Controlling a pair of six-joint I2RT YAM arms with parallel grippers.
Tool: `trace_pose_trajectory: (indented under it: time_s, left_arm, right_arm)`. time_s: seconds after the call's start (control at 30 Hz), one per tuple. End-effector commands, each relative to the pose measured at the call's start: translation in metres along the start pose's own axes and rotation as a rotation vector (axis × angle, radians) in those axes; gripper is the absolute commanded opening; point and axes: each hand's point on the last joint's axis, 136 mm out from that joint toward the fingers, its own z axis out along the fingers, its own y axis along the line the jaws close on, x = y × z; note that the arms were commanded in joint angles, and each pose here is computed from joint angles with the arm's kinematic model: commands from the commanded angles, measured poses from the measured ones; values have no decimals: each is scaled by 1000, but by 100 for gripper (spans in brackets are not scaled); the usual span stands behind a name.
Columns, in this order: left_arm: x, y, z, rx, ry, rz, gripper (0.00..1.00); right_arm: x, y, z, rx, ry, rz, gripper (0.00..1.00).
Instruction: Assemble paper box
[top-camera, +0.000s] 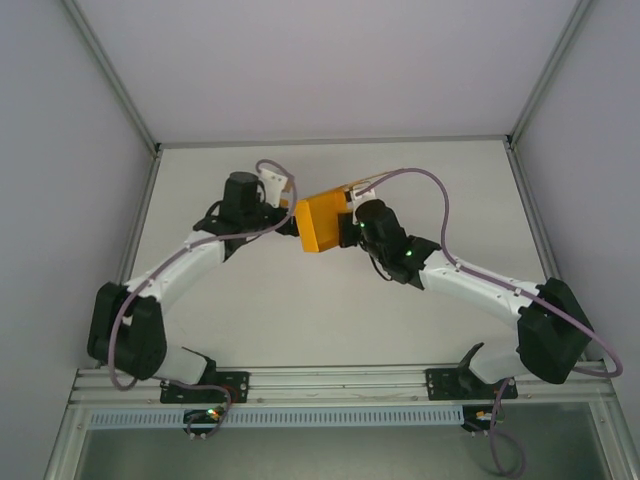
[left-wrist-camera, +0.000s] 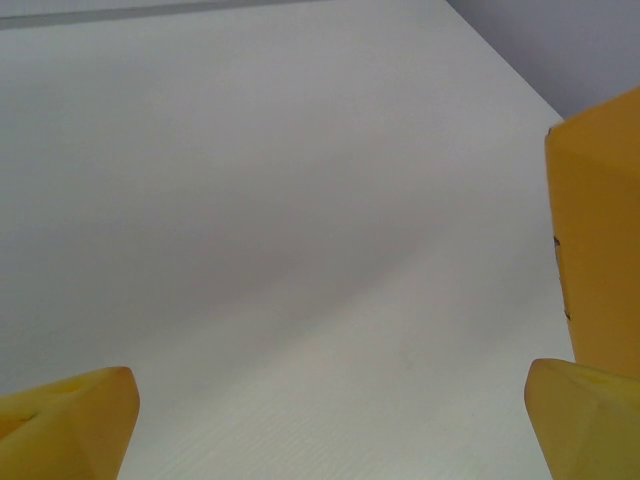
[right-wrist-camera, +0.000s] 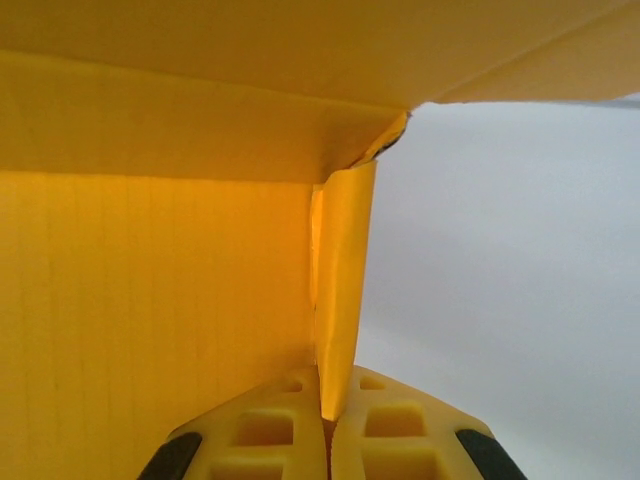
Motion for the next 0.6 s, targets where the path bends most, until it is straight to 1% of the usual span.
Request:
trace_pose_trajectory:
  time_s: [0.0, 0.13, 0.23, 0.37, 0.53, 0.57]
  left_arm:
    - [-2, 38, -36, -167, -45, -92, 100]
    - [12, 67, -68, -367, -20, -92, 100]
    - [17, 77, -82, -433, -18, -108, 100]
    - [20, 81, -83, -431, -24, -130, 100]
    - [23, 82, -78, -416, -7, -137, 100]
    - [24, 83, -78, -416, -4, -135, 100]
  right_arm:
    - [51, -36, 4, 147, 172, -2, 0]
    - [104, -54, 13, 242, 346, -16, 0]
    - [139, -55, 24, 260, 463, 0, 0]
    - [169, -60, 34, 342, 570, -43, 0]
    - [182, -68, 35, 436, 636, -85, 0]
    - [183, -69, 34, 447, 642, -82, 2]
